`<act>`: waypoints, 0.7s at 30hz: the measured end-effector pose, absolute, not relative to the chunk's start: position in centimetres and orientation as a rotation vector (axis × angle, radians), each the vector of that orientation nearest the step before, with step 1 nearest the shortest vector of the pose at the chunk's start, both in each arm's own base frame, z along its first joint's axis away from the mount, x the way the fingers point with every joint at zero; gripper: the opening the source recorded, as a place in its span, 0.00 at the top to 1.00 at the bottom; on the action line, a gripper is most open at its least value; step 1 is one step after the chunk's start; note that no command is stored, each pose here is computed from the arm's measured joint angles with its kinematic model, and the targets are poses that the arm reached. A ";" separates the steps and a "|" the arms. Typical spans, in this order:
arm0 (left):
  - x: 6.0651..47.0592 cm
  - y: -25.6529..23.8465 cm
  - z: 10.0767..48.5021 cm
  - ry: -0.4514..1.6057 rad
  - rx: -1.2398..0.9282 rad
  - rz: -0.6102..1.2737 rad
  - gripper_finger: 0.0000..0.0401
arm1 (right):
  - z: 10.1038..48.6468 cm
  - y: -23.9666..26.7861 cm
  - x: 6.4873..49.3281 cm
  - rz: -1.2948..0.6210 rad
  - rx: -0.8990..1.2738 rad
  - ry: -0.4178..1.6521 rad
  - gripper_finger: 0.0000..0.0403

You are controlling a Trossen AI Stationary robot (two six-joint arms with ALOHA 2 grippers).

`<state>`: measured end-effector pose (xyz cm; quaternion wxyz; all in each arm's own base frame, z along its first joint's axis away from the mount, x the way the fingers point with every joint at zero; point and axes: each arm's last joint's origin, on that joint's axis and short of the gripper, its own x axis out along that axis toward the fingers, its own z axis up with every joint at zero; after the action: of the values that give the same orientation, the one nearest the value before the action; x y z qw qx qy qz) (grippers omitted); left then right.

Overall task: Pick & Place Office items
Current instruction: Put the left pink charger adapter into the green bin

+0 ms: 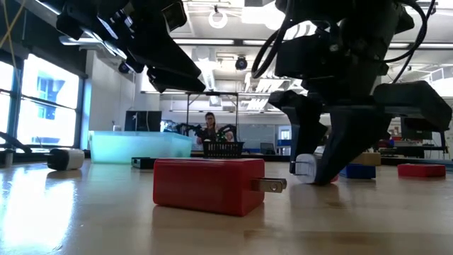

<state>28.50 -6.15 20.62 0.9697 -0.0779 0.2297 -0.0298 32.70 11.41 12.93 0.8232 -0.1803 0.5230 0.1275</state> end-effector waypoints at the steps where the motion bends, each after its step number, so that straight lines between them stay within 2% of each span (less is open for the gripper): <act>1: 28.5 -6.1 20.6 0.464 -0.157 -0.060 0.47 | 12.9 11.4 32.7 0.270 -0.381 1.112 0.60; 21: 28.5 -6.1 20.5 0.469 -0.158 -0.060 0.47 | 12.8 11.3 32.8 0.232 -0.334 1.114 0.60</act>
<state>28.48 -6.14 20.55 0.9691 -0.0784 0.2318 -0.0296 32.75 11.35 12.82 0.8293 -0.1575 0.5249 0.1093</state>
